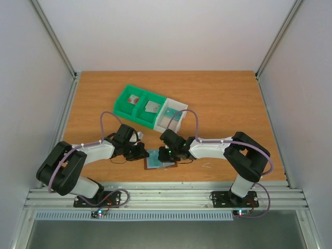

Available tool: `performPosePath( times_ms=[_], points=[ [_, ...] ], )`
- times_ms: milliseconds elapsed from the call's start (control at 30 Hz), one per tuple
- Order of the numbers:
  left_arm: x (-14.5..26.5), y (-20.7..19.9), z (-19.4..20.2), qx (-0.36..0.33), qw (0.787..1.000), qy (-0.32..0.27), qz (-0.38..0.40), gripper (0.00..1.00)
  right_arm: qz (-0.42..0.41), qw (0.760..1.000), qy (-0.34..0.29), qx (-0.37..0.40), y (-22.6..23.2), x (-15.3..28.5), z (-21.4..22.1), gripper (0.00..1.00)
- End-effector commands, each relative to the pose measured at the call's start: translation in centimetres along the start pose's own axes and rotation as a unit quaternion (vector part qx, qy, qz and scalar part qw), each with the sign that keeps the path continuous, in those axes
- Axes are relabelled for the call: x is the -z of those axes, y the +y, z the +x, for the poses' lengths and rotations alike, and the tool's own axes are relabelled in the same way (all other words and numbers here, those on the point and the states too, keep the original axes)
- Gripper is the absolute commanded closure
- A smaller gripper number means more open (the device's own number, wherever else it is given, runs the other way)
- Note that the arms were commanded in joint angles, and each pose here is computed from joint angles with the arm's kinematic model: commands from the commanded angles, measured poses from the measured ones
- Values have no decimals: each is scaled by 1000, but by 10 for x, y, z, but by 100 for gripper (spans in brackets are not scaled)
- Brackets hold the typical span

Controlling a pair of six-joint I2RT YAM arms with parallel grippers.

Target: Take the credit cards out of the card holder

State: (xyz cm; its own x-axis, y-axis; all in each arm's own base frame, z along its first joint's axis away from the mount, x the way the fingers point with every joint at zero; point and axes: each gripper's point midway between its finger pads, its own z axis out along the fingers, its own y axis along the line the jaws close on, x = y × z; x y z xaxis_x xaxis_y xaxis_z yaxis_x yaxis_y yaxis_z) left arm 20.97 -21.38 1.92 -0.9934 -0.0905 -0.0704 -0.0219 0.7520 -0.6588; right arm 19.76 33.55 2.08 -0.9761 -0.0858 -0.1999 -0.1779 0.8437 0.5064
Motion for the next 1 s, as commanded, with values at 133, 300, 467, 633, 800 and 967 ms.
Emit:
performPosePath(
  times_ms=[133, 300, 467, 633, 800, 967],
  points=[
    [-5, 14, 6, -4, 1000, -1, -19, 99, -40, 999, -13, -25, -2, -6, -2, 88],
    [-4, 16, 7, -6, 1000, -3, -23, 99, -68, 997, -18, -30, 5, -6, -6, 88],
    [-4, 17, 8, -5, 1000, -2, -25, 97, -84, 996, -15, -39, 4, -8, -5, 88],
    [-3, 18, 7, -3, 1000, -9, -26, 95, -103, 994, -24, -39, 9, -6, -7, 93],
    [-3, 20, 9, 0, 1000, -9, -29, 92, -105, 993, -33, -43, 6, -3, -7, 99],
    [-3, 24, 6, -4, 999, -11, -42, 92, -99, 993, -34, -53, -5, 1, -4, 99]
  ],
)
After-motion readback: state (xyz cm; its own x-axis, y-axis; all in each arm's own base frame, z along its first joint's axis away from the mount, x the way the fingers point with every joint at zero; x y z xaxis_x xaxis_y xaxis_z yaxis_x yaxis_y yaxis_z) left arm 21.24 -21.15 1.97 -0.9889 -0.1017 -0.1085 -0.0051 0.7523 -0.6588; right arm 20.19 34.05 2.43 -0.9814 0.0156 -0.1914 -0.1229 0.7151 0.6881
